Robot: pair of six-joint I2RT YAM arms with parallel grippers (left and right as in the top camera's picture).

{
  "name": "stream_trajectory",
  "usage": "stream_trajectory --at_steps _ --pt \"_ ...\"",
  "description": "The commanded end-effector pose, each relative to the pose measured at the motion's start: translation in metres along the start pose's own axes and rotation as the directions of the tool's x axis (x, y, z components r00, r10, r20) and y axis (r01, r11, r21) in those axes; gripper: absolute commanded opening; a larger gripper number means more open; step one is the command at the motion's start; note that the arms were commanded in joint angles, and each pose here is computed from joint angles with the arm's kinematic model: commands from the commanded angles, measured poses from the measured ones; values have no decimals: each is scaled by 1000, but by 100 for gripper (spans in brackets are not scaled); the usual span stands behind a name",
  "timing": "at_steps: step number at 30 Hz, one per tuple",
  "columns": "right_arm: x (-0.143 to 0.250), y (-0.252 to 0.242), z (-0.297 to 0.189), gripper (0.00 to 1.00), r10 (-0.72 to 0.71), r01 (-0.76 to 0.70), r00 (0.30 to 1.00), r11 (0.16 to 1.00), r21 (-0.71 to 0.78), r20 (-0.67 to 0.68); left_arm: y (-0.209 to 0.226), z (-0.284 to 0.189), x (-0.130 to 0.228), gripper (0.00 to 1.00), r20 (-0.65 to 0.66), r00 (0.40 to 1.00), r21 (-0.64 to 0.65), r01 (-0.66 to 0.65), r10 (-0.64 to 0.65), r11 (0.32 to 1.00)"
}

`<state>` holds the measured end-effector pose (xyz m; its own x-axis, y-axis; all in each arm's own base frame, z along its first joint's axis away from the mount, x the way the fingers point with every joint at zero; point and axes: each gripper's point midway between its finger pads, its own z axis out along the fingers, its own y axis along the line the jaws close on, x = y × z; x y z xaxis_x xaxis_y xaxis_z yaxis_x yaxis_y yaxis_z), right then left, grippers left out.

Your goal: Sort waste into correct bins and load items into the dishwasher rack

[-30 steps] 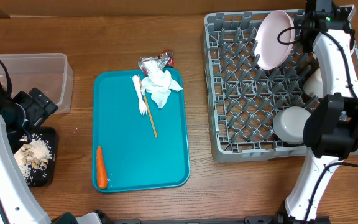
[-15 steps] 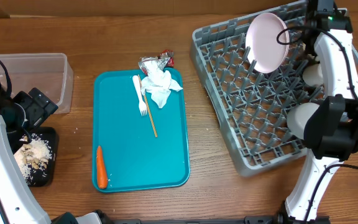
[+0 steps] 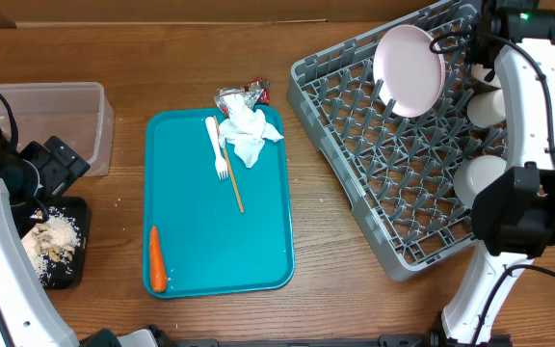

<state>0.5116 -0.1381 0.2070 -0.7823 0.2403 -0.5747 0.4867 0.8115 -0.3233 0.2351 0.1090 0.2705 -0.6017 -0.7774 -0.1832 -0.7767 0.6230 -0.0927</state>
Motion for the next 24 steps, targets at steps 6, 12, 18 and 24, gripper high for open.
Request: stream_trajectory --at_steps 6,12,18,24 --pt "-10 22 -32 87 77 -73 997 973 -219 9 1 2 0 100 -10 1000 -6 14 -14 1000" --pt "-5 45 -41 96 -145 155 988 920 -361 53 1 2 0 100 -10 1000 -6 14 -14 1000" --pt "-12 8 -24 96 -183 193 981 953 -232 62 1 2 0 100 -10 1000 -6 14 -14 1000" --pt "-11 -21 -9 96 -159 163 987 961 -221 37 1 2 0 100 -10 1000 -6 14 -14 1000"
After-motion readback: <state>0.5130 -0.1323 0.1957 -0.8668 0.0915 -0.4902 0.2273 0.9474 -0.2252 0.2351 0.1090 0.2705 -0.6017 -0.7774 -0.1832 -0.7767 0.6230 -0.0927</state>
